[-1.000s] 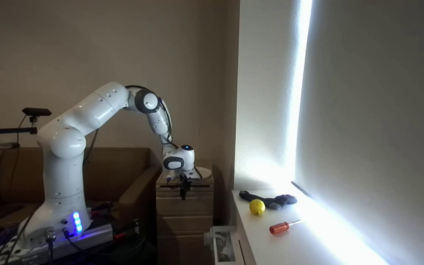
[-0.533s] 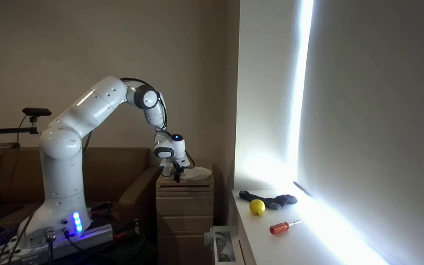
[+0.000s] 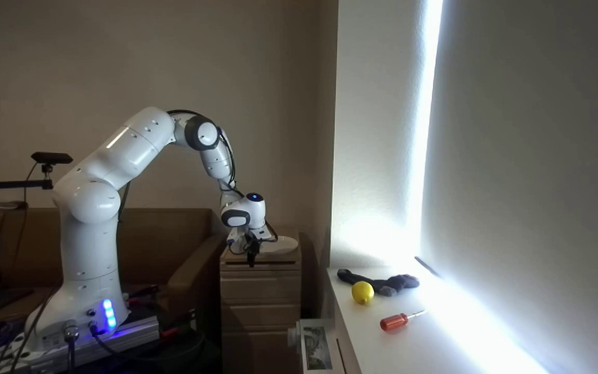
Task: Pull and push the pullout table
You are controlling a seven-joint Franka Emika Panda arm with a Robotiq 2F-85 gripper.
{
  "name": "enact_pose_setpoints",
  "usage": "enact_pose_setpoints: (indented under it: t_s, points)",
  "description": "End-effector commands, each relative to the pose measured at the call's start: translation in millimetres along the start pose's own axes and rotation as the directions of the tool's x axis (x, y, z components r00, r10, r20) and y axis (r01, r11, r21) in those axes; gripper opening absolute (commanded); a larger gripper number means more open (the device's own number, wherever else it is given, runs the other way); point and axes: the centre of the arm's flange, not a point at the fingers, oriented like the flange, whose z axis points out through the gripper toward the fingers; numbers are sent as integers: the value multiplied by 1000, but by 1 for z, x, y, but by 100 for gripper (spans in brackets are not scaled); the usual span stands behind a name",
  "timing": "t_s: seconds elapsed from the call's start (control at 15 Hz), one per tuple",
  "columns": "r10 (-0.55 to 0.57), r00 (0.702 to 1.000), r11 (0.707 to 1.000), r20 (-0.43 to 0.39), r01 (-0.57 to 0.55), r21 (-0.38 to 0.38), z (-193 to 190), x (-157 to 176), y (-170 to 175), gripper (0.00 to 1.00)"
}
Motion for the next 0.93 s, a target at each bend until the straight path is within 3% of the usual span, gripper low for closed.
enact_pose_setpoints:
  t_s: [0.0, 0.2, 0.33, 0.53, 0.87]
  points:
    - [2, 1000, 1000, -3, -2, -9, 0, 3, 2, 100]
    - [-3, 1000, 1000, -5, 3, -8, 6, 2, -2, 100]
    - [-12, 1000, 997, -16, 11, -72, 14, 2, 2, 100]
    - [-22, 999, 994, -40, 18, -106, 25, 3, 8, 100]
    - [-18, 999, 995, -38, 14, -101, 28, -2, 14, 100]
